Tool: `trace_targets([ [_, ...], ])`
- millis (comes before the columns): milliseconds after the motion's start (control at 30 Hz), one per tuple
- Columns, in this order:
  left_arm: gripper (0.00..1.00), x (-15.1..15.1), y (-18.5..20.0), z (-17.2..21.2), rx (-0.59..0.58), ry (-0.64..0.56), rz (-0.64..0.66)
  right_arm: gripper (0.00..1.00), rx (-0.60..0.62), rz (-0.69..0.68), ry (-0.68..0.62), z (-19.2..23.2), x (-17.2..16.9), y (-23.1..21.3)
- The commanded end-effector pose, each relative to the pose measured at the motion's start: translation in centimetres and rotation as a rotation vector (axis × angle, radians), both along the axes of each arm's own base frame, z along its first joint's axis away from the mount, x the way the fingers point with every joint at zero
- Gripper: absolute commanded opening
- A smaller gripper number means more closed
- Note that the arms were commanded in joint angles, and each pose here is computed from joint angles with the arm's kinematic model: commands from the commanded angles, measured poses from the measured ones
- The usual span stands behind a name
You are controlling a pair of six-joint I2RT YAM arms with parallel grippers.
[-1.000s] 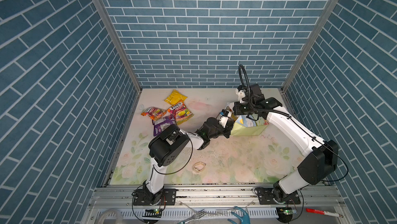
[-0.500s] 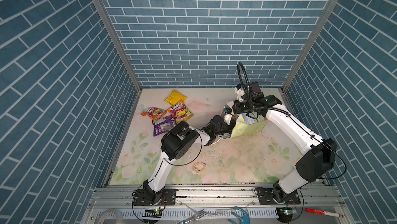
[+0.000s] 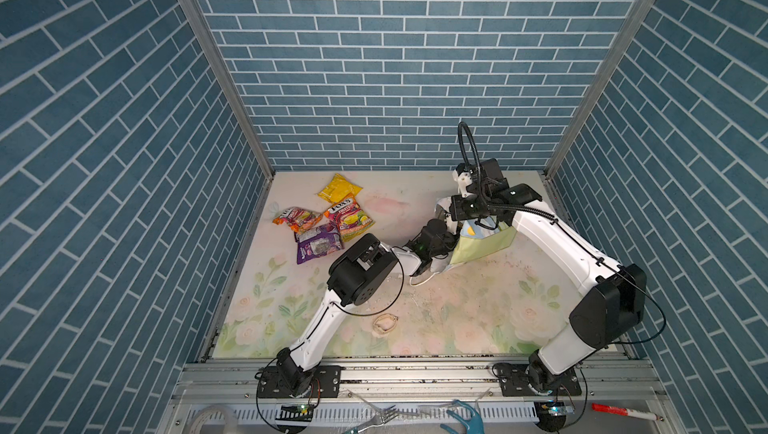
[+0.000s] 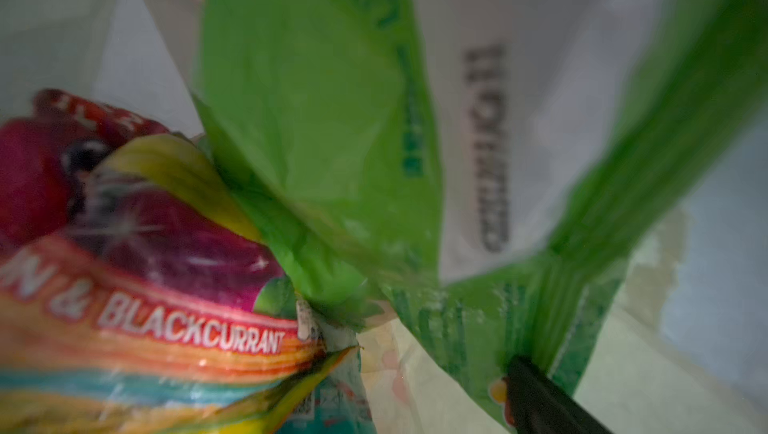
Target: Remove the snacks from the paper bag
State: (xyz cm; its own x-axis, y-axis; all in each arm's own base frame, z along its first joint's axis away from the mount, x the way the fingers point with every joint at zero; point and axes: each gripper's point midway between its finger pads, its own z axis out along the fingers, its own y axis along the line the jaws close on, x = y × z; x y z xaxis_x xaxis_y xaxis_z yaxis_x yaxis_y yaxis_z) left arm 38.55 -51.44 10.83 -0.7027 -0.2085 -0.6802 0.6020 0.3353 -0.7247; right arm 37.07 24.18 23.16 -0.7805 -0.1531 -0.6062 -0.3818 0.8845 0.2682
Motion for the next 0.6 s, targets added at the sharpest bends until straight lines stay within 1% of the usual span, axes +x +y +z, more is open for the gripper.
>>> trace_targets([
  [0,0.98,0.9,-0.4,-2.1,0.031,0.041,0.043,0.0,0.15,0.043,-0.058,3.6,-0.6,2.2],
  [33,0.94,1.0,-0.4,-2.3,0.037,0.041,0.052,0.0,0.147,0.038,-0.063,3.7,-0.7,2.0],
  [100,0.81,1.3,0.0,-3.1,0.066,0.046,0.073,0.0,0.149,0.032,-0.066,3.7,-1.1,1.6],
  [133,0.71,1.5,0.2,-3.6,0.085,0.057,0.082,0.0,0.146,0.031,-0.064,3.5,-1.2,1.5],
  [167,0.64,1.6,0.3,-3.8,0.095,0.055,0.079,0.0,0.146,0.028,-0.067,3.5,-1.4,1.4],
  [333,0.25,1.7,1.7,-3.4,0.136,0.007,0.102,0.0,0.102,0.003,-0.072,2.8,-1.5,0.4],
  [400,0.05,1.5,2.2,-2.4,0.142,-0.024,0.107,0.0,0.077,-0.005,-0.069,2.3,-1.4,0.0],
  [433,0.0,1.5,2.6,-1.9,0.148,-0.037,0.112,0.0,0.063,-0.008,-0.066,2.0,-1.4,-0.1],
  [567,0.0,0.9,3.9,-0.2,0.183,-0.089,0.111,0.0,0.032,-0.018,-0.055,1.3,-1.4,-0.6],
])
